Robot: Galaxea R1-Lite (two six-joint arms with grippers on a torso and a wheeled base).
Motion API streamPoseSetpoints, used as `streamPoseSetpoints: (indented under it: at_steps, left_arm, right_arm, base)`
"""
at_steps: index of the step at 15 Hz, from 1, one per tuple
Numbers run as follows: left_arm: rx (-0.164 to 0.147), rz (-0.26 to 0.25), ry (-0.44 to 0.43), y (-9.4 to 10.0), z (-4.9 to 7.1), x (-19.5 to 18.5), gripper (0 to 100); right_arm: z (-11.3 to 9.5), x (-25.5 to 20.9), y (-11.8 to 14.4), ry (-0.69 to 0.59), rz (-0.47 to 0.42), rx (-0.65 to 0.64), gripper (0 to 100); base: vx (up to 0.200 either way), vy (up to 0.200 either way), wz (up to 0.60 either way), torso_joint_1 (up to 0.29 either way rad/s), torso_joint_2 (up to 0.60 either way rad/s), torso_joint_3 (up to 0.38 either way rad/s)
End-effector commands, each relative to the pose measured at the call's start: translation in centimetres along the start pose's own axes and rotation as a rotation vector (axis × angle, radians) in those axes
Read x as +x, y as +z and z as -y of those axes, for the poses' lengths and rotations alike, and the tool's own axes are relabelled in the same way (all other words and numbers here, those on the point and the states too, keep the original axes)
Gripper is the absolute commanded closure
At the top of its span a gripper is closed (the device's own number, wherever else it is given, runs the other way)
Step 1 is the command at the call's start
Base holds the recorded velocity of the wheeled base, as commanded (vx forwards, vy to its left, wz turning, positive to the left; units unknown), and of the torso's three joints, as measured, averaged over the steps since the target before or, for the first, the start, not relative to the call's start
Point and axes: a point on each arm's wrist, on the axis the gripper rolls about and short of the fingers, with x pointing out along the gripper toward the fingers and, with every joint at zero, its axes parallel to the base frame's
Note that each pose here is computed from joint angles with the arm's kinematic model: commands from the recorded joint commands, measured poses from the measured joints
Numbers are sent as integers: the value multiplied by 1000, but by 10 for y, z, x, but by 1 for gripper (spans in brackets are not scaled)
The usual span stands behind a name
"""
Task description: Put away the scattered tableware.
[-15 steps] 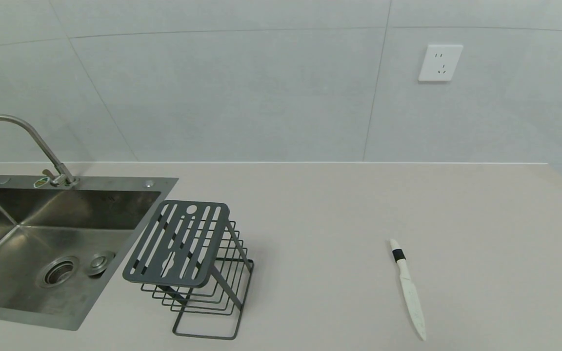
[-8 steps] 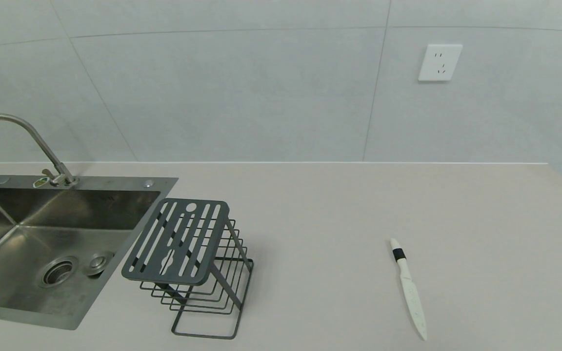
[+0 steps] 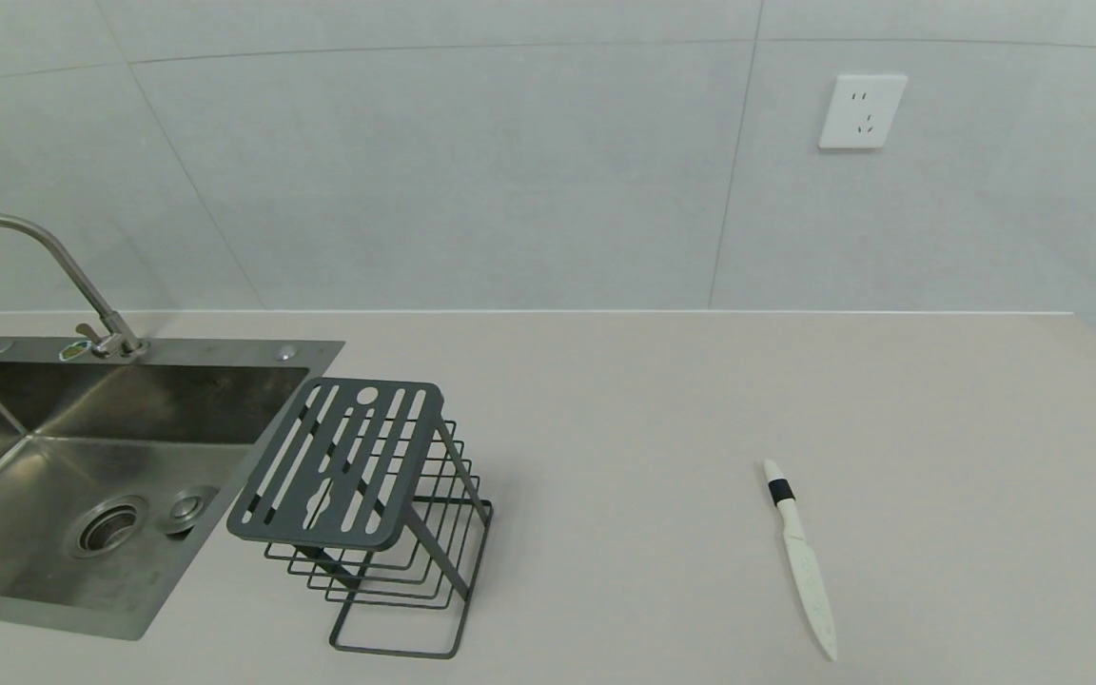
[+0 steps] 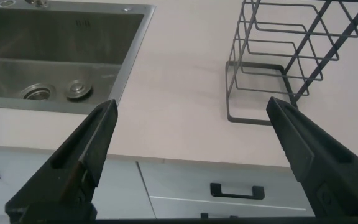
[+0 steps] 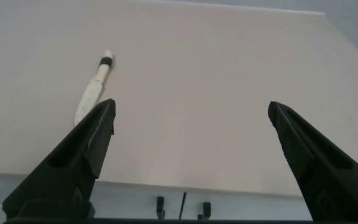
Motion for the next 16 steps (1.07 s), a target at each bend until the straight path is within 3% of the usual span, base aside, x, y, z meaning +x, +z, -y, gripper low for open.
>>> streamPoseSetpoints:
  at_steps: [1,2,5,7,8,10,16]
  left_arm:
    - [1,-1,1,0,0,0,0]
    - [3,-1,1,0,0,0,0]
    - [0,0,1,0,0,0,0]
    - [1,-1,1,0,0,0,0]
    - [1,-1,-1,0,0,0,0]
    - [1,-1,-1,0,0,0,0]
    - [1,-2,-2,0,0,0,0]
  right_arm:
    - [1,0,10,-6,98,-1,0]
    - [1,0,11,3,105,2,0]
    - [-3,-2,25,221,117,-5,0]
    - [-3,6,47,300,-5,12,0]
    - [-4,21,57,374,-108,28,0]
    - [-4,39,61,420,-207,38,0]
    - [-7,74,67,508,-346,24,0]
  base:
    - [0,0,0,0,0,0]
    - [0,0,0,0,0,0]
    - [0,0,0,0,0,0]
    - [0,0,0,0,0,0]
    - [0,0,0,0,0,0]
    - [0,0,0,0,0,0]
    - [0,0,0,0,0,0]
